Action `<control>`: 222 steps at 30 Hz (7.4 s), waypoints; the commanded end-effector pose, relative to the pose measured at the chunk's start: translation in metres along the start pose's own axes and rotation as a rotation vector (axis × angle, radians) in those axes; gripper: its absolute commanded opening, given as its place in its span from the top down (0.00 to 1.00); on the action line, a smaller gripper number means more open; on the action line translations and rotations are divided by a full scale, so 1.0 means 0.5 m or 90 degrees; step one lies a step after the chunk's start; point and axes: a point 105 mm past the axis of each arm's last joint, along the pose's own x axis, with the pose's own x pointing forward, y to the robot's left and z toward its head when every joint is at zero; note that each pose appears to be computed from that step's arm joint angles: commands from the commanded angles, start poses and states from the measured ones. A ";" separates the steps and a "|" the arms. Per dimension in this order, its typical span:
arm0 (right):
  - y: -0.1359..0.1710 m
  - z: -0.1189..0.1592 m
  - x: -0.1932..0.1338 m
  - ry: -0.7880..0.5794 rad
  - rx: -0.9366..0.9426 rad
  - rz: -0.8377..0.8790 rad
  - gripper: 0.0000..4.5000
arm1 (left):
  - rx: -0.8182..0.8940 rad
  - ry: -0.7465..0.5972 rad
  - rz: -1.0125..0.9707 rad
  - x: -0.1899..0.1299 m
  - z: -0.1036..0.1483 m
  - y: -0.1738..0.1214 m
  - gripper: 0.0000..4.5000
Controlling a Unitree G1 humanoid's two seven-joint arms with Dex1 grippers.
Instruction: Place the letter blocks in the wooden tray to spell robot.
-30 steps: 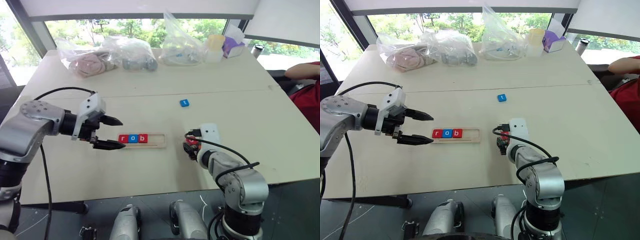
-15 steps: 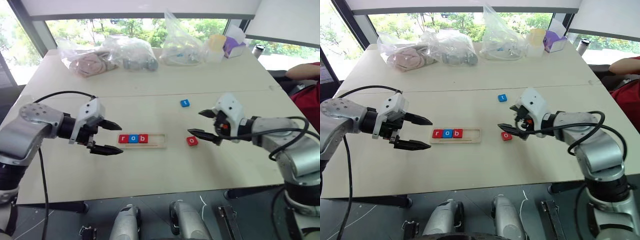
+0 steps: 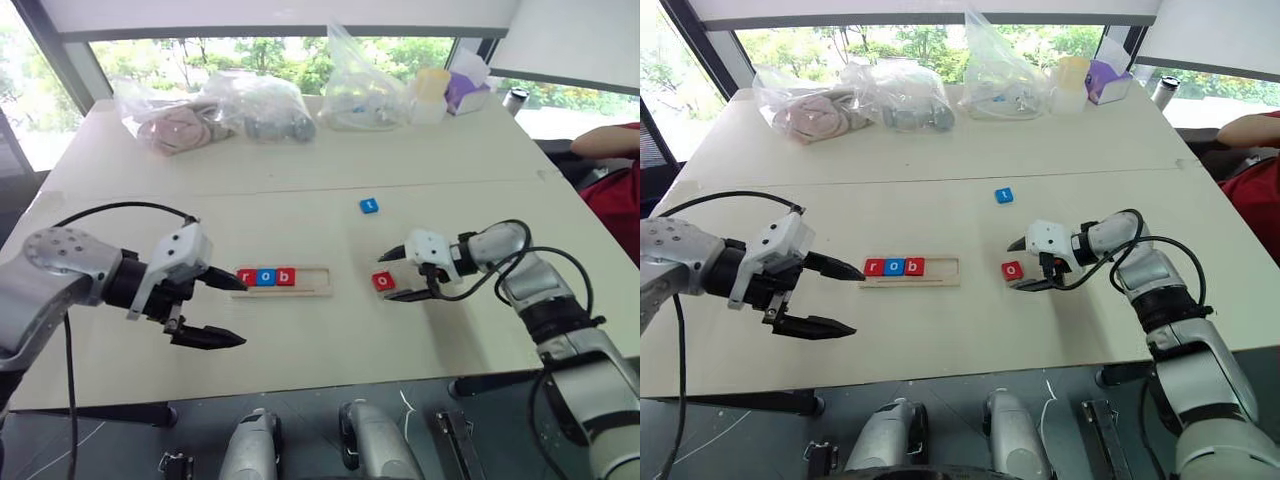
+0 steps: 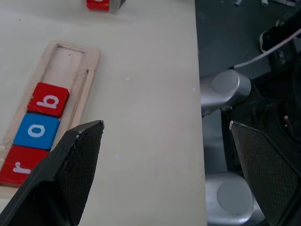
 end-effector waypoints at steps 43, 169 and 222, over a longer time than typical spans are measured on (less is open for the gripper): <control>-0.022 0.200 0.169 -0.024 0.072 -0.045 0.75 | -0.031 0.024 0.158 -0.082 -0.047 0.076 0.00; 0.037 0.093 0.031 -0.080 0.716 -0.595 0.75 | -0.036 -0.189 0.122 -0.042 0.082 0.097 0.00; 0.024 -0.003 0.007 -0.034 0.221 -0.158 0.01 | -0.007 -0.084 0.056 -0.020 0.044 0.043 0.00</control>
